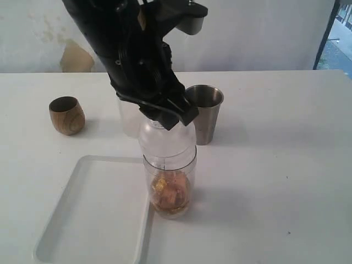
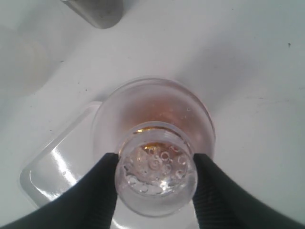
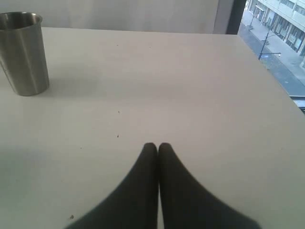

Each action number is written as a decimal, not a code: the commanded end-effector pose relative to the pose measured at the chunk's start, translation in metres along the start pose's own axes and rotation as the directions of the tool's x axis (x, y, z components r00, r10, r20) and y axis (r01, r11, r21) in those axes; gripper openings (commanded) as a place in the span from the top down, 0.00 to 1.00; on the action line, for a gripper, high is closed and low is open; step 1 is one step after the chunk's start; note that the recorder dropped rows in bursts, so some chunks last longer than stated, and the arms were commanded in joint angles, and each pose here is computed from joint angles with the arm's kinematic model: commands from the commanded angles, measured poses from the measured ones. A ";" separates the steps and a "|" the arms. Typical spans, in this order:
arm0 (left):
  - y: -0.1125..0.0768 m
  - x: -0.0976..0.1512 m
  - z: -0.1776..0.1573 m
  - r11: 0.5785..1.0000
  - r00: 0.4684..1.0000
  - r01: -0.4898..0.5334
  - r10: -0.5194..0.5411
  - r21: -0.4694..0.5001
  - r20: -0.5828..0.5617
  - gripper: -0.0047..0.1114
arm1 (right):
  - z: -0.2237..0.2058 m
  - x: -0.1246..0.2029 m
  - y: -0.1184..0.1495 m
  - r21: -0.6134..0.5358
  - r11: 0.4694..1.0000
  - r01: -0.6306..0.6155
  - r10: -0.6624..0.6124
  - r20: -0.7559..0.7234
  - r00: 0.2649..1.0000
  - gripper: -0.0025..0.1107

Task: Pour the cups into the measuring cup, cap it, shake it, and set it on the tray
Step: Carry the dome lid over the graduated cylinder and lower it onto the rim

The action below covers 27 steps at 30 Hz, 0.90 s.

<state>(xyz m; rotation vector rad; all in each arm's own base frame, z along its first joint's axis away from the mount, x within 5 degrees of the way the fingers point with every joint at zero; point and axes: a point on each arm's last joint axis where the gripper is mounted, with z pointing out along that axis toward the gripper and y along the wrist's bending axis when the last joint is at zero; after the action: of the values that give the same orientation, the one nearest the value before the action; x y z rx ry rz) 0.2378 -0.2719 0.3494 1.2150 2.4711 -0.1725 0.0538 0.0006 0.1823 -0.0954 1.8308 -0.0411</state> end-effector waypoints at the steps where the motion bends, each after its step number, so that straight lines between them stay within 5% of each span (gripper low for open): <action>1: -0.001 -0.003 0.003 1.000 1.000 0.002 -0.002 0.010 0.001 0.96 | 0.000 0.000 0.000 0.005 1.000 -0.006 0.006 0.007 1.000 0.98; 27: -0.002 -0.005 0.020 1.000 0.999 0.002 -0.001 0.022 -0.037 0.96 | 0.000 0.000 0.000 0.005 1.000 -0.006 0.006 0.007 1.000 0.98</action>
<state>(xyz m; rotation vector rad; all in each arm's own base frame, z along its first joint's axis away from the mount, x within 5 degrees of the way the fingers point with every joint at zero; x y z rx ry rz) 0.2443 -0.2807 0.3386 1.2262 2.4784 -0.1797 0.0538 0.0006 0.1823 -0.0954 1.8308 -0.0411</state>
